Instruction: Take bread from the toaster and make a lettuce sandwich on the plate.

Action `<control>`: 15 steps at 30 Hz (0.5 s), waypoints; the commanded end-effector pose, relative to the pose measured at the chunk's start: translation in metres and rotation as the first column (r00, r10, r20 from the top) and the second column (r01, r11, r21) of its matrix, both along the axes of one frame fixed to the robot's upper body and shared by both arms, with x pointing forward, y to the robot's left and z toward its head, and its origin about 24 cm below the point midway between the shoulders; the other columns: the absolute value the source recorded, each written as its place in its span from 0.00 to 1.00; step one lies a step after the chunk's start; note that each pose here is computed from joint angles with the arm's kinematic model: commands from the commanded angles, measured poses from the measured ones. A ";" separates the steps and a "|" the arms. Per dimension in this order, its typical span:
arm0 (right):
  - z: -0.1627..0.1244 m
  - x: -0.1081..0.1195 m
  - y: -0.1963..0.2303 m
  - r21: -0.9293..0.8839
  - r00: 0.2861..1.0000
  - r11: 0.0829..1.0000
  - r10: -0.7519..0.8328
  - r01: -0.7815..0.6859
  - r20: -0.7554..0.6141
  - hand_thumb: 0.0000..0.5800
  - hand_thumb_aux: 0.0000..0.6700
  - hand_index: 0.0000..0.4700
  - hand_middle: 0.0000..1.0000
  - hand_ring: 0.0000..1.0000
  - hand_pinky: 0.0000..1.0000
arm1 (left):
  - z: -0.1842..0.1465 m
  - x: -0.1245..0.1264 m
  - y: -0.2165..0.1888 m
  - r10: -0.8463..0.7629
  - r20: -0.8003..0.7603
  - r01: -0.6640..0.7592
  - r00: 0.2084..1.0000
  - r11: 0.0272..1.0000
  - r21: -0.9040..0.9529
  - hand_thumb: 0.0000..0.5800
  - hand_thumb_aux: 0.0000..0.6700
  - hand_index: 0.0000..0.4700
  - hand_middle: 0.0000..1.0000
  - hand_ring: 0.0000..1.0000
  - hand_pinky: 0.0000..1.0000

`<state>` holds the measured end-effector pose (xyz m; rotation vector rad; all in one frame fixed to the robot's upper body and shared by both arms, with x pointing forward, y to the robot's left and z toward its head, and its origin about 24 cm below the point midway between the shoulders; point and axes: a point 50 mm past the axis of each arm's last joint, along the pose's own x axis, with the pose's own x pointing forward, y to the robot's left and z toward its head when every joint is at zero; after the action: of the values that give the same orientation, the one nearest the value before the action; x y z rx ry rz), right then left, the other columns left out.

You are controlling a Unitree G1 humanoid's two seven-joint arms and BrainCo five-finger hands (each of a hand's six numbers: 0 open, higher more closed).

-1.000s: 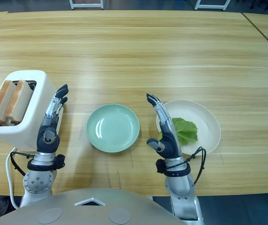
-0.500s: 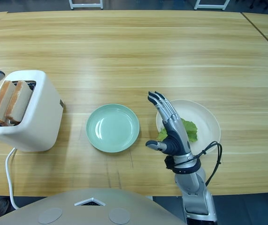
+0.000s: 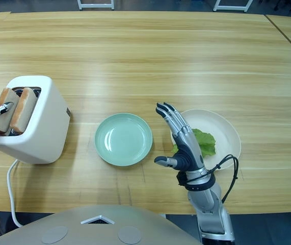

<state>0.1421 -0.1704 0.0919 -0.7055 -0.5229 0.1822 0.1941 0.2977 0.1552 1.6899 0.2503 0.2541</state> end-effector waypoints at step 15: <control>0.011 0.012 -0.038 -0.267 0.996 0.960 -0.076 0.088 0.055 0.00 0.00 0.00 0.00 0.00 0.00 | 0.033 -0.002 -0.023 -0.098 0.216 0.120 0.971 0.989 -0.087 1.00 1.00 1.00 0.47 0.47 0.47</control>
<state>0.1458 -0.1910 0.0994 -0.8613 -0.5297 0.1769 0.1928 0.2740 0.1680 1.5693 0.0979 0.2458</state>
